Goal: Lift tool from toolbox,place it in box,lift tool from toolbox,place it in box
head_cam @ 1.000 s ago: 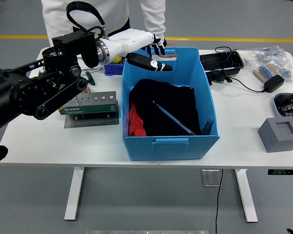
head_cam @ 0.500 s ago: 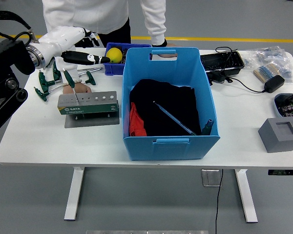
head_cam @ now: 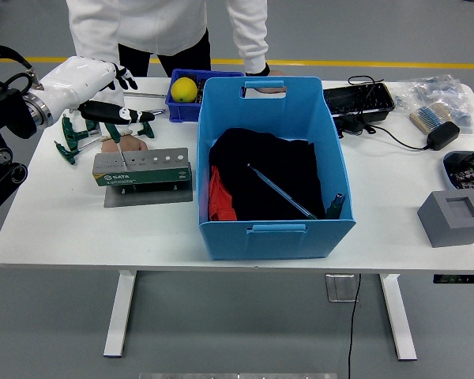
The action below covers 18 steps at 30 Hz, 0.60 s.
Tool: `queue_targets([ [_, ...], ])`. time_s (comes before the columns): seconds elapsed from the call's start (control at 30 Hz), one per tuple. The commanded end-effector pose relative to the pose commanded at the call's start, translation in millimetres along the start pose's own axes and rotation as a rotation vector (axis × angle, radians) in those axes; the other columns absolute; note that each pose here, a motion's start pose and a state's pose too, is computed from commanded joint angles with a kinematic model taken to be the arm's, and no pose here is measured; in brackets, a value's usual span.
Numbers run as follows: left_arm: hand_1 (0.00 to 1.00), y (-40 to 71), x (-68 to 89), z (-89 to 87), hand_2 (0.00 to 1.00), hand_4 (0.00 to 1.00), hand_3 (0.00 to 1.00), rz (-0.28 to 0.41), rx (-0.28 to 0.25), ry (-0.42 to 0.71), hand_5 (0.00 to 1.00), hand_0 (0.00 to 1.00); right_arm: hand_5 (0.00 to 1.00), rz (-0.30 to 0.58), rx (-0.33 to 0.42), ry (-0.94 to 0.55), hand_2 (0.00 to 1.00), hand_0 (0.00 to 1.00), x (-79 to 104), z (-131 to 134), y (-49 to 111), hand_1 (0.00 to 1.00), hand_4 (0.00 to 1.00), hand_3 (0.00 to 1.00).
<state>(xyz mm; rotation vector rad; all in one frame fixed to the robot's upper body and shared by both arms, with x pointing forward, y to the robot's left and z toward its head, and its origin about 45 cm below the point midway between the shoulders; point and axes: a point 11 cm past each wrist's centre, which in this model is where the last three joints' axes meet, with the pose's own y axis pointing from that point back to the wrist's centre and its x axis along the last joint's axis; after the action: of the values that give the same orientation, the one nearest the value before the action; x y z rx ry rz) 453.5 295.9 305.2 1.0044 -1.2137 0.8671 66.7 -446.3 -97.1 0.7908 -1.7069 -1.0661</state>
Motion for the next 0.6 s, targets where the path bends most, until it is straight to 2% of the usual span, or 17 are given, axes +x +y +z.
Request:
queue_targets([
  [0.03,0.783,-1.1,-0.2,-0.6,0.829,0.998,0.735,-0.003,-0.002,0.000,0.885,0.849,0.679,0.000,0.000,0.000,0.704,0.650,-0.1,0,0.0,0.635,0.791,0.562],
  [0.2,0.783,-9.4,-10.0,-2.2,0.829,0.998,0.735,-0.065,-0.025,-0.033,0.885,0.849,0.679,-0.002,0.003,-0.004,0.704,0.650,0.2,-2,0.1,0.635,0.791,0.562],
  [0.23,0.802,-10.9,-12.4,-2.8,0.854,0.979,0.710,-0.081,-0.031,-0.043,0.852,0.880,0.680,-0.002,0.004,-0.005,0.703,0.651,0.4,-3,0.2,0.635,0.790,0.562],
  [0.4,0.802,-15.5,-37.4,-6.4,0.854,0.979,0.710,-0.196,-0.042,-0.115,0.852,0.880,0.680,-0.002,0.008,-0.007,0.703,0.651,1.0,-6,0.4,0.635,0.790,0.562],
  [0.43,0.813,-16.4,-39.9,-7.3,0.883,0.978,0.689,-0.210,-0.041,-0.123,0.838,0.892,0.681,-0.002,0.009,-0.007,0.703,0.651,1.1,-7,0.4,0.633,0.789,0.562],
  [0.6,0.813,-19.9,-53.3,-5.2,0.883,0.978,0.689,-0.277,-0.049,-0.172,0.838,0.892,0.681,-0.003,0.012,-0.005,0.703,0.651,1.8,-9,0.5,0.633,0.789,0.562],
])
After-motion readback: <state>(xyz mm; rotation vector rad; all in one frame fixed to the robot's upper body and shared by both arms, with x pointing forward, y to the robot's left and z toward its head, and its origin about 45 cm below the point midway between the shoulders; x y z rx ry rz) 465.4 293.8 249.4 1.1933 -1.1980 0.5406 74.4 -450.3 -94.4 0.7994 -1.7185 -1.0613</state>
